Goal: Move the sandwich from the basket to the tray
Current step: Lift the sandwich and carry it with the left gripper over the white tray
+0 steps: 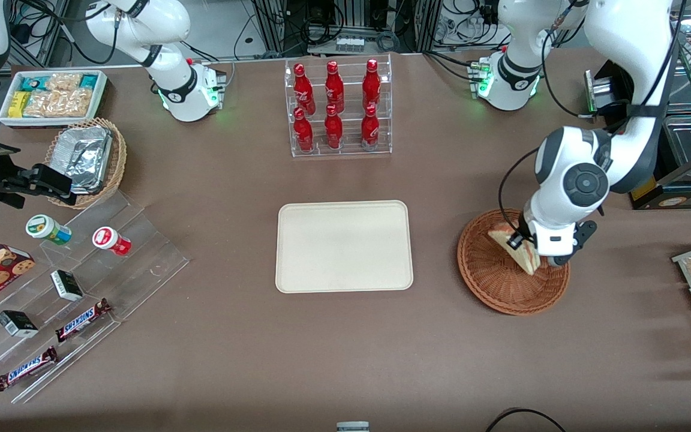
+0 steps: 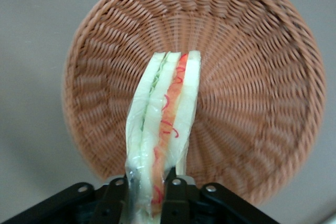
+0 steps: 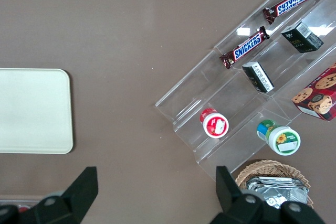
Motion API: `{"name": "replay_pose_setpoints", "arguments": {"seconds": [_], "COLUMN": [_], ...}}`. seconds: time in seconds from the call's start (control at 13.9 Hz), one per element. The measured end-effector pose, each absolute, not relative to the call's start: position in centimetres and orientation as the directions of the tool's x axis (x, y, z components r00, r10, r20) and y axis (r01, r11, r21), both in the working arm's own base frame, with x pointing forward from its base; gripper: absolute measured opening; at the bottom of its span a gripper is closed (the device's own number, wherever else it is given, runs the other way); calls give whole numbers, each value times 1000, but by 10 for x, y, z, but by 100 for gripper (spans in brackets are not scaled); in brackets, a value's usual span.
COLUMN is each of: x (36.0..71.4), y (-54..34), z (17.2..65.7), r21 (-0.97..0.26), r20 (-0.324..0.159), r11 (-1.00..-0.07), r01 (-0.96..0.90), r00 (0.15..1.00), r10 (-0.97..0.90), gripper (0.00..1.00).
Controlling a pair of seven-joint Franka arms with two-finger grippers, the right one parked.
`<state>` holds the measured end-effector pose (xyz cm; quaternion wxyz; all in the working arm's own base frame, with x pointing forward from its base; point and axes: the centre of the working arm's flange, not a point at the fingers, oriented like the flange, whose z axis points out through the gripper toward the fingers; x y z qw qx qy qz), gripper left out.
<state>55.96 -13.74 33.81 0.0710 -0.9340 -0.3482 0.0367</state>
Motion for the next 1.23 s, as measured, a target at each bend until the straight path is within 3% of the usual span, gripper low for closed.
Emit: {"name": "replay_pose_setpoints", "arguments": {"seconds": [0.22,0.43,0.65,0.79,1.01,1.23], "x": [555,523,499,489,473,476], "y": [-209,-293,-366,-419,-487,-517], "z": [404,420,405,381,319,286], "r21": [-159,-148,-124,-129,-164,-135], "r20": [-20,6,-11,6,36,21], "r11": [-819,-904,-960,-978,-978,-985], "r01": [552,402,252,162,128,111], "r00": [827,914,967,987,992,994], "r10": [561,406,255,163,124,109], "gripper": [15,15,15,15,15,15]}}
